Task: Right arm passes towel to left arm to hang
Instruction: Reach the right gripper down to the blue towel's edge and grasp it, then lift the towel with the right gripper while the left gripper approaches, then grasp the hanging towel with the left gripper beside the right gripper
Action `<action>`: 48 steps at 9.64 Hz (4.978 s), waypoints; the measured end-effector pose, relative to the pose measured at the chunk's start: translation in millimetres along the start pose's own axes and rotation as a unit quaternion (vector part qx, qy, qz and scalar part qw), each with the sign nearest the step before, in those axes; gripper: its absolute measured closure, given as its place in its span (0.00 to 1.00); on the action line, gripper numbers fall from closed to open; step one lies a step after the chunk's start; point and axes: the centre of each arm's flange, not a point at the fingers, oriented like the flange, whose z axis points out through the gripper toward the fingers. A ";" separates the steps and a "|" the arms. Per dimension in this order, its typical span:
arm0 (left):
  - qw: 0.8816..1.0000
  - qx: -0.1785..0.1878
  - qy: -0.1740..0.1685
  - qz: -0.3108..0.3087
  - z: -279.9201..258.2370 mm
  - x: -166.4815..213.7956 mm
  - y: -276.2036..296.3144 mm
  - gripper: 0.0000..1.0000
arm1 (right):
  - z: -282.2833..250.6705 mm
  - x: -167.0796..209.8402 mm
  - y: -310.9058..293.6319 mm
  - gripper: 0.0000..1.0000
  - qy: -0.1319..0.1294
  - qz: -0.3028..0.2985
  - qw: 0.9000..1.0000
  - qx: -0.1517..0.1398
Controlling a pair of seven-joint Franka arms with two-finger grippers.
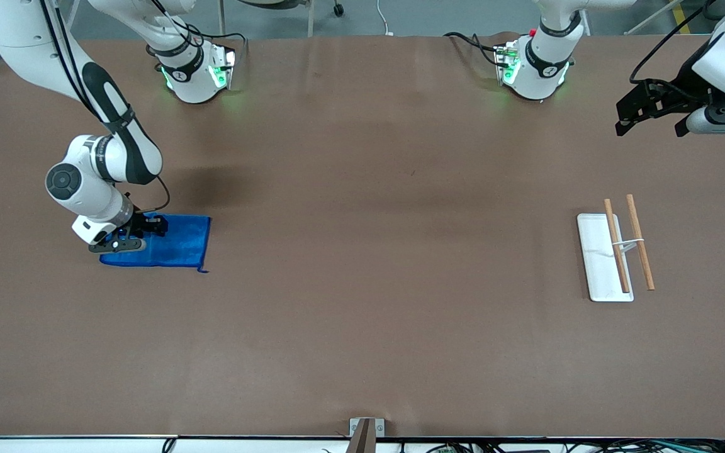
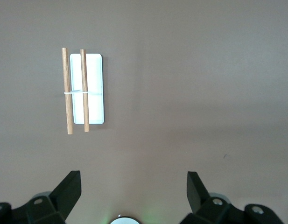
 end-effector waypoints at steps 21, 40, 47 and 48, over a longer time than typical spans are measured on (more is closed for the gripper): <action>0.963 -0.256 -0.083 0.026 76.9 8.0 3.9 0.01 | -278.0 62.1 -335.6 0.95 -0.055 -0.044 0.889 0.452; 0.730 -0.679 -0.077 -0.035 264.1 -47.6 101.5 0.03 | -384.4 -8.1 -533.9 0.95 -0.022 0.070 0.735 0.674; 0.727 -0.682 -0.064 -0.041 249.4 -40.9 90.7 0.80 | -385.0 -7.3 -533.7 0.95 -0.017 0.073 0.736 0.673; 0.727 -0.682 -0.062 -0.041 248.6 -40.1 89.7 0.96 | -385.1 -7.5 -534.0 0.95 -0.017 0.073 0.736 0.673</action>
